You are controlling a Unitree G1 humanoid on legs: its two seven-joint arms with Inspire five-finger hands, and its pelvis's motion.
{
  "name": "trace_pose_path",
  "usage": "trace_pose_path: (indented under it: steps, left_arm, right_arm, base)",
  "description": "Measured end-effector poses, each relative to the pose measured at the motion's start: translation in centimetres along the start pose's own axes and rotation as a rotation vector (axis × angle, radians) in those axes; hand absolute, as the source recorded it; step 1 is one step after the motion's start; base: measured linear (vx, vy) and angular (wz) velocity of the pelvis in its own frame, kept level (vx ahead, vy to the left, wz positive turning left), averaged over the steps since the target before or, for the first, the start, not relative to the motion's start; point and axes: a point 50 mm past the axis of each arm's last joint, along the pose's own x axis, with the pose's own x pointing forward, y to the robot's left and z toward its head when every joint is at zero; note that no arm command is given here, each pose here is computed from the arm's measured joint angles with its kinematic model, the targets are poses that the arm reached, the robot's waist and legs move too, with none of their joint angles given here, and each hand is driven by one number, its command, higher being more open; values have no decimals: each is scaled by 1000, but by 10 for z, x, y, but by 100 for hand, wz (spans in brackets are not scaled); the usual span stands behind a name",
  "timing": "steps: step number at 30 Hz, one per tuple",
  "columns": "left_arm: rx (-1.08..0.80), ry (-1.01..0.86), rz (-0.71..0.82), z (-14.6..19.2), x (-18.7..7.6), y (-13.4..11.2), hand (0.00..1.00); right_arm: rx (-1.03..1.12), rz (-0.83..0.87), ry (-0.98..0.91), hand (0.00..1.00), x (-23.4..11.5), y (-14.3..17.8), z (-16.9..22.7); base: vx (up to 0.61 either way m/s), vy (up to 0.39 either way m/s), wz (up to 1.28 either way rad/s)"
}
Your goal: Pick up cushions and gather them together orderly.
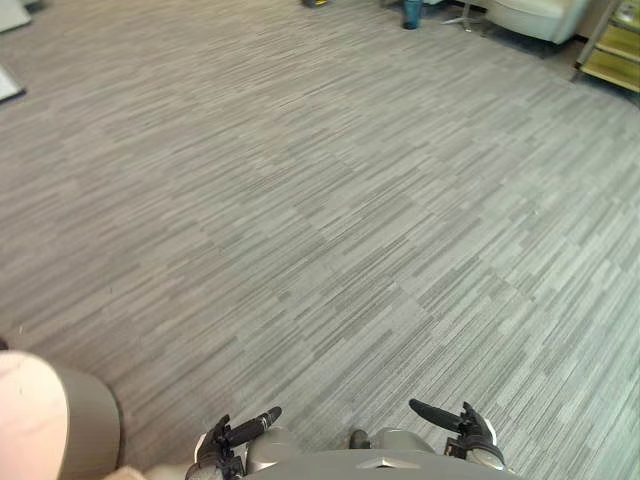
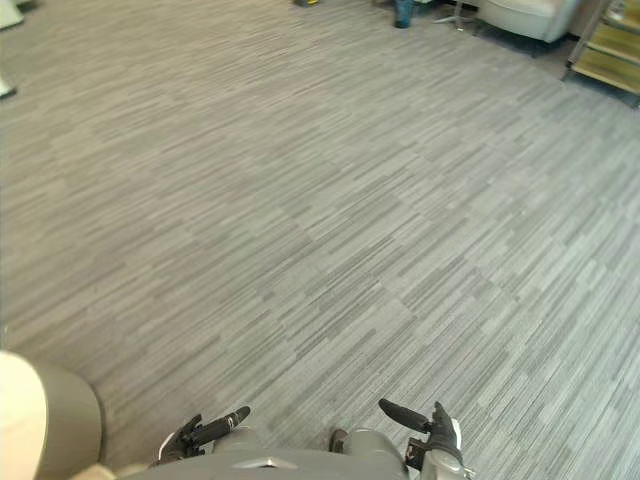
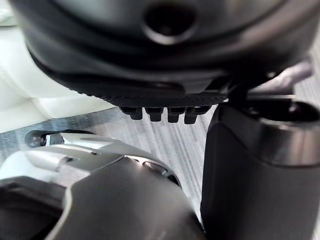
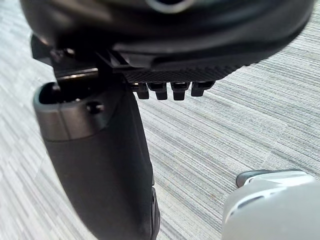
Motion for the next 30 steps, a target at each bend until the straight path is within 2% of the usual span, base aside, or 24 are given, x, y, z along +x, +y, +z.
trace_pose_path:
  steps: [5,8,16,22,25,30]
  left_arm:
    - [-25,-6,35,1,-1,13,100]
    - [-26,-1,35,2,0,12,100]
    - [79,-19,-64,15,6,-18,100]
    - [77,0,-122,14,6,-43,100]
    - [2,-56,-95,24,6,-41,100]
    - [-5,-120,-92,34,4,-38,100]
  right_arm:
    - [37,45,42,100,-6,19,-15]
    - [38,57,25,100,-6,19,-11]
    - [47,57,-62,100,1,18,19]
    - [105,9,-38,100,4,4,18]
    - [78,27,-44,100,2,9,16]
    - [66,47,-31,100,1,16,14]
  base:
    - [413,101,-65]
    - [433,81,-67]
    - [493,-53,-30]
    - [529,-271,-36]
    - [543,-232,-55]
    - [393,-42,-89]
